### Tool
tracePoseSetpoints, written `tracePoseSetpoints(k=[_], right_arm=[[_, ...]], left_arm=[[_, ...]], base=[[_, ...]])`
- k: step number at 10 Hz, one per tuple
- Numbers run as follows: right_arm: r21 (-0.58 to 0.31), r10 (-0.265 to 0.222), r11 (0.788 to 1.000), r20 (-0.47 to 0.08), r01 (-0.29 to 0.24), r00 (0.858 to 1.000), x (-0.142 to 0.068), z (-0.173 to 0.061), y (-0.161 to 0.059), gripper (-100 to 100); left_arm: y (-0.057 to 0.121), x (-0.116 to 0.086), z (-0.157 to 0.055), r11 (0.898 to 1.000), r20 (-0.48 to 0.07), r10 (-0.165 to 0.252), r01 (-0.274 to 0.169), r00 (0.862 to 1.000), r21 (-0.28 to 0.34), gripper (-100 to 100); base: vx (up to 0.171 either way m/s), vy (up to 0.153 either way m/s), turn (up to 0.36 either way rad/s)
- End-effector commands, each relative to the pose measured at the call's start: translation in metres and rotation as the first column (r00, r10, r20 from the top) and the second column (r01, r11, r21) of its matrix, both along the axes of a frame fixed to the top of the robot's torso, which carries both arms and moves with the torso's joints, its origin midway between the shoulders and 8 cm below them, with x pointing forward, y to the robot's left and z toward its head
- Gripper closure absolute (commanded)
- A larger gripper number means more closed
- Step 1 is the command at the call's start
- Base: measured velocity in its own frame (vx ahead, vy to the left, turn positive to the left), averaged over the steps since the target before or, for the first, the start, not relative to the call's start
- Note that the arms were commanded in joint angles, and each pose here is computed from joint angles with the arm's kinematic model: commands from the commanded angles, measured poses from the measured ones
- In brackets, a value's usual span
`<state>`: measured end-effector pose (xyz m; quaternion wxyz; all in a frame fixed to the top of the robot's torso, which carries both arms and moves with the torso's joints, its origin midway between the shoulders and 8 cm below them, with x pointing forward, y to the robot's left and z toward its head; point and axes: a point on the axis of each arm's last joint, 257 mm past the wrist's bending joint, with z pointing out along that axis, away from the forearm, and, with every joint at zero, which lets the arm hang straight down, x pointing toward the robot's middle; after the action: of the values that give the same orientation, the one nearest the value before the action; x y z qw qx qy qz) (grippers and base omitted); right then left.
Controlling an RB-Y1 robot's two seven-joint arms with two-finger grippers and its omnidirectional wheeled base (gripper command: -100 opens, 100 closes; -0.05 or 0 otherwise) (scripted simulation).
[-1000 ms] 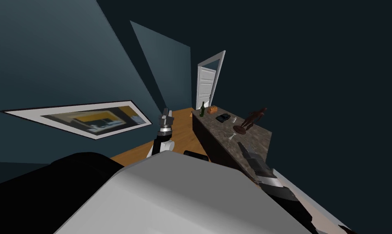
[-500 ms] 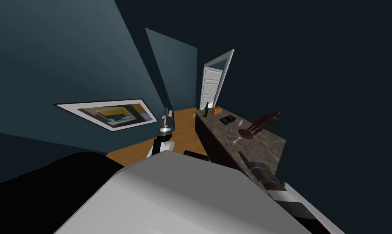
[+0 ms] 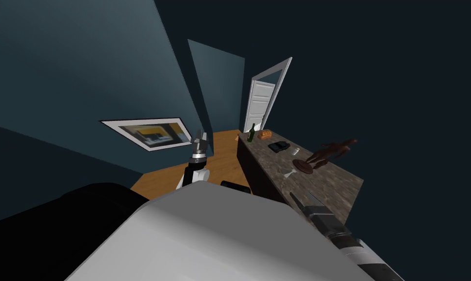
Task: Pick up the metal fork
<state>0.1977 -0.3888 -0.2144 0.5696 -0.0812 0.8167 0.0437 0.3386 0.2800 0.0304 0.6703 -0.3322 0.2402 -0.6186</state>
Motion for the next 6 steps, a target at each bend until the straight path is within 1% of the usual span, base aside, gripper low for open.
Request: tracePoseSetpoints(k=[1,2,3,4,5,6], right_arm=[[-0.091,0.031,0.995,-0.064,-0.037,0.997,-0.016,-0.012,-0.013,-100],[-0.108,0.05,0.992,-0.088,-0.06,0.995,-0.021,-0.016,-0.012,-100],[-0.17,0.068,0.981,-0.143,-0.092,0.987,-0.035,-0.024,-0.024,-100],[-0.185,0.088,0.976,-0.157,-0.117,0.984,-0.038,-0.026,-0.023,-100],[-0.238,0.111,0.958,-0.21,-0.161,0.971,-0.049,-0.033,-0.034,-100],[-0.252,0.124,0.951,-0.226,-0.181,0.966,-0.054,-0.035,-0.033,-100]], left_arm=[[0.0,0.0,0.0,1.0,0.0,0.0,0.0,1.0,0.0,0],[0.0,0.0,0.0,1.0,0.0,0.0,0.0,1.0,0.0,0],[0.0,0.0,0.0,1.0,0.0,0.0,0.0,1.0,0.0,0],[0.0,0.0,0.0,1.0,0.0,0.0,0.0,1.0,0.0,0],[0.0,0.0,0.0,1.0,0.0,0.0,0.0,1.0,0.0,0],[0.0,0.0,0.0,1.0,0.0,0.0,0.0,1.0,0.0,0]], base=[[0.006,-0.012,0.228],[0.006,-0.017,0.112],[0.01,-0.015,0.221],[0.009,-0.02,0.117],[0.01,-0.018,0.215],[0.011,-0.023,0.124]])
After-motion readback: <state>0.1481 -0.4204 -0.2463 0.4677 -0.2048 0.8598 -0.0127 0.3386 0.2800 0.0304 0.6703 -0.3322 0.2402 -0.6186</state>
